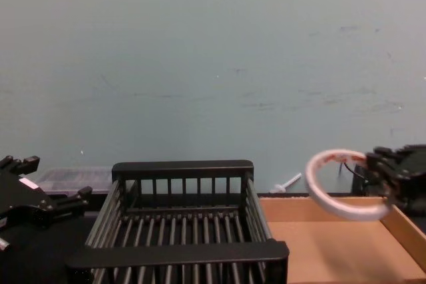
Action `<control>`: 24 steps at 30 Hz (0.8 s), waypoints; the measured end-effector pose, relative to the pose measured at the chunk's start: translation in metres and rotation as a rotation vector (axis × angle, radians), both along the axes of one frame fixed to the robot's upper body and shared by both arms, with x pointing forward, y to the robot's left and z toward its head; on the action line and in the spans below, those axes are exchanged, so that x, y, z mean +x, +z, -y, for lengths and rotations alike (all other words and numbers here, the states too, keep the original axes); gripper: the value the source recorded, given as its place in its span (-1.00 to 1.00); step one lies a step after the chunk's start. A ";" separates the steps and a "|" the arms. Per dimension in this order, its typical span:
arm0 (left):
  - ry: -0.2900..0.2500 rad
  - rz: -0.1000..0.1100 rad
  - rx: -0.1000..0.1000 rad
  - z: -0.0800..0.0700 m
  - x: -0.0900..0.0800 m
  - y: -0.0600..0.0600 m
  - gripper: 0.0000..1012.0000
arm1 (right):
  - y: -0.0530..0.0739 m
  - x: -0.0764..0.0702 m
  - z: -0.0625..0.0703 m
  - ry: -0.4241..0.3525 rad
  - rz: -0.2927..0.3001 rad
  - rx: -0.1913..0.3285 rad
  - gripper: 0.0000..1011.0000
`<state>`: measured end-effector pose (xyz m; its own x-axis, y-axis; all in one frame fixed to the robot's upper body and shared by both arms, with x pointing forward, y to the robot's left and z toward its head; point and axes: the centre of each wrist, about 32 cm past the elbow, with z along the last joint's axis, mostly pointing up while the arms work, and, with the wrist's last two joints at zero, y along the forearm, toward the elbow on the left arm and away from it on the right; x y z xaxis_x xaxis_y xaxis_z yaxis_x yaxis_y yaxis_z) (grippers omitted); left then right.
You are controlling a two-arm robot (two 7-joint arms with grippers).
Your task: Pick up the white tape and place it into the black box , Pick up the silver tape and place it into the brown box.
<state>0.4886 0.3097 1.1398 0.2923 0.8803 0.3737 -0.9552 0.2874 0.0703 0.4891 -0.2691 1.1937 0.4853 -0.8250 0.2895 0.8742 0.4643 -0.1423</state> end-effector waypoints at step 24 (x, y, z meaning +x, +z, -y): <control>0.000 0.000 0.000 0.000 0.000 0.000 0.98 | -0.003 0.067 -0.082 0.144 0.049 -0.006 -0.83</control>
